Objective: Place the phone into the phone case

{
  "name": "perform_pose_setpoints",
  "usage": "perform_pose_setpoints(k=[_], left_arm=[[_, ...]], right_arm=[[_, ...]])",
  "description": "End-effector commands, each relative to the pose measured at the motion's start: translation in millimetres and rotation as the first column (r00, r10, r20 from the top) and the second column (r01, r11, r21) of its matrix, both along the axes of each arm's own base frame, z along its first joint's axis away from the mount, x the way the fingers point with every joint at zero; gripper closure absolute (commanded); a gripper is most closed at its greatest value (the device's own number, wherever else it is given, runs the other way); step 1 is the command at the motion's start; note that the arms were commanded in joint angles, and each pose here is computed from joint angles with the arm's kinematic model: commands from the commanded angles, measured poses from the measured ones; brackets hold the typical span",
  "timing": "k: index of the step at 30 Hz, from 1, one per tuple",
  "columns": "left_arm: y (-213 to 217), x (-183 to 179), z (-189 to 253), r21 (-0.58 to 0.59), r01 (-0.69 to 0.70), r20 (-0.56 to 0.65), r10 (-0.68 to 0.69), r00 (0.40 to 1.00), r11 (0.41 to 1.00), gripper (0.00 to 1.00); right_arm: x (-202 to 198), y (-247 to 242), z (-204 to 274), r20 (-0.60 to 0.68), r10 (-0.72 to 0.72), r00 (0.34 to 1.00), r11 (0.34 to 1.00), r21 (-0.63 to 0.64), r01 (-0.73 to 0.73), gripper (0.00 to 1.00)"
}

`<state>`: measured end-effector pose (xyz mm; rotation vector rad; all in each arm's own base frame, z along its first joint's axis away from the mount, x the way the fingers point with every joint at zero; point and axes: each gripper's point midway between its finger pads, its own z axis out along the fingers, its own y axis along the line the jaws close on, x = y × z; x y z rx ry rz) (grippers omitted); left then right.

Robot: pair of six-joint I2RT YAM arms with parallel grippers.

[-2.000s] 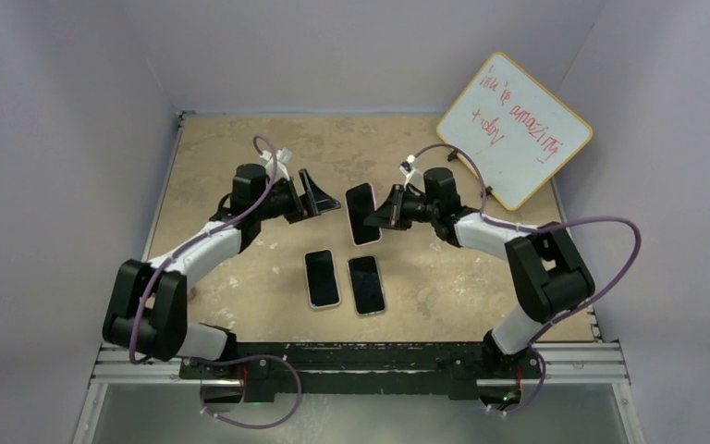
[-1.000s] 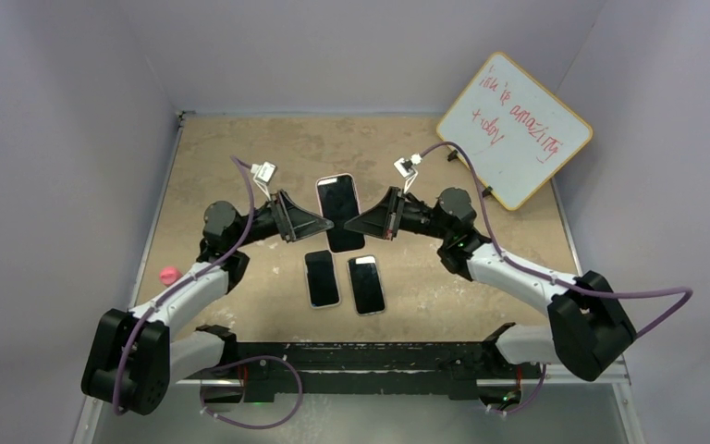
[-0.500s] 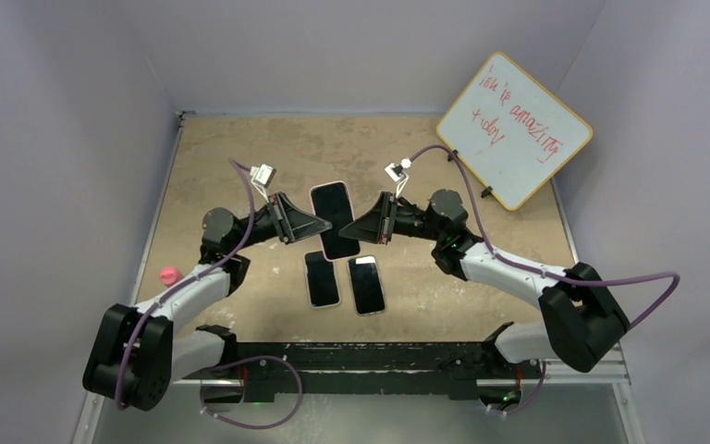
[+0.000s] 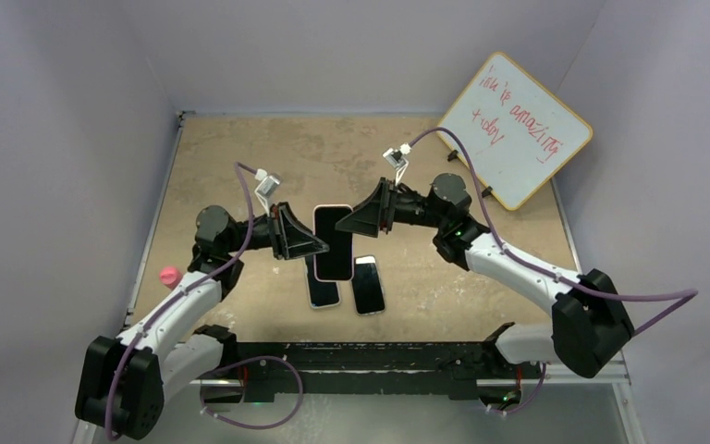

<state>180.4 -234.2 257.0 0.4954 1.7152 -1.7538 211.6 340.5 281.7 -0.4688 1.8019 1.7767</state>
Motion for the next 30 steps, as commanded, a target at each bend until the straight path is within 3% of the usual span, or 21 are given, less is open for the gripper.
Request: perform_pose_setpoints(k=[1,10,16,25,30], left_arm=[[2,-9,22,0.041,0.046,0.186,-0.053,0.981,0.998,1.00],[3,-10,14,0.073,0.059,0.163,-0.070,0.984,0.996,1.00],[5,11,-10,0.174,-0.041,0.091,0.025,0.996,0.984,1.00],[11,34,-52,0.323,-0.123,-0.063,0.150,0.987,0.939,1.00],[8,34,-36,0.270,-0.128,-0.036,0.143,0.989,0.954,1.00]], right_arm=[[-6,-3,35,0.108,0.038,0.993,0.999,0.030,-0.041,0.22],[-8,-1,41,0.122,0.065,0.990,0.997,0.043,-0.071,0.48],[-5,0,40,0.083,0.053,0.995,0.997,0.042,-0.057,1.00],[9,-7,37,0.128,-0.057,0.990,0.998,-0.028,0.061,1.00],[2,-9,30,0.114,-0.034,0.993,0.999,-0.034,0.038,0.66]])
